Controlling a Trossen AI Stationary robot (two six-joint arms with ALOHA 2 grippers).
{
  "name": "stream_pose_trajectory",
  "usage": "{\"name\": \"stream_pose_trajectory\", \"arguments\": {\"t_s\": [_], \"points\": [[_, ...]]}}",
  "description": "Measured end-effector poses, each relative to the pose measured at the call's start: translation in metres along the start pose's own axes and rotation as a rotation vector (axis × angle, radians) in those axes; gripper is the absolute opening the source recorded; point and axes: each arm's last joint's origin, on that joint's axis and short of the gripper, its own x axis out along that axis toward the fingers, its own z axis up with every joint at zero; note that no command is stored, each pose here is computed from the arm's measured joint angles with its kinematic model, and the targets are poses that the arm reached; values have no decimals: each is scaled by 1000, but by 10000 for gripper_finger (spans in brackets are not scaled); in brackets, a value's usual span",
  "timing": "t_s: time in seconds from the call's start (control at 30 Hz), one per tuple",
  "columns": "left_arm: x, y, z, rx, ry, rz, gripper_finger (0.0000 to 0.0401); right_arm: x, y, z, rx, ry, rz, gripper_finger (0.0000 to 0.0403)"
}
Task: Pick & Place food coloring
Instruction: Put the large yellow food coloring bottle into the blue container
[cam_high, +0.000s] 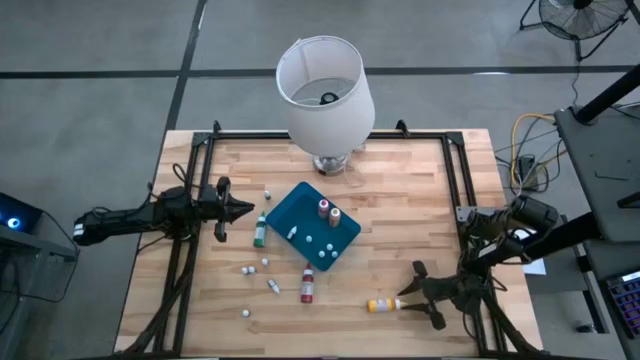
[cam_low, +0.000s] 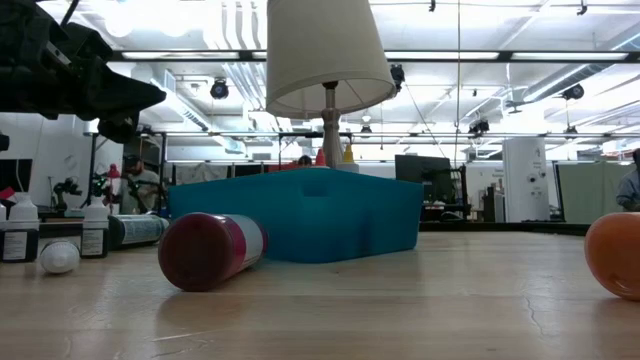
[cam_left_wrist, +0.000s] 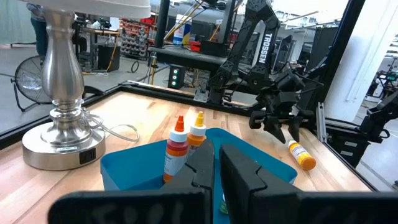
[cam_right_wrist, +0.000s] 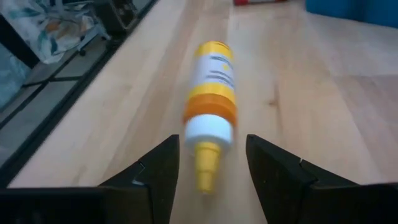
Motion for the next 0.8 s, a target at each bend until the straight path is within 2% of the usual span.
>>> {"name": "stream_pose_trajectory", "arguments": {"t_s": [0.37, 0.8], "points": [[0, 0, 0, 0, 0, 0, 0, 0, 4, -1, -17, -16, -5, 223], [0, 0, 0, 0, 0, 0, 0, 7, 7, -8, 36, -36, -15, 231]]}}
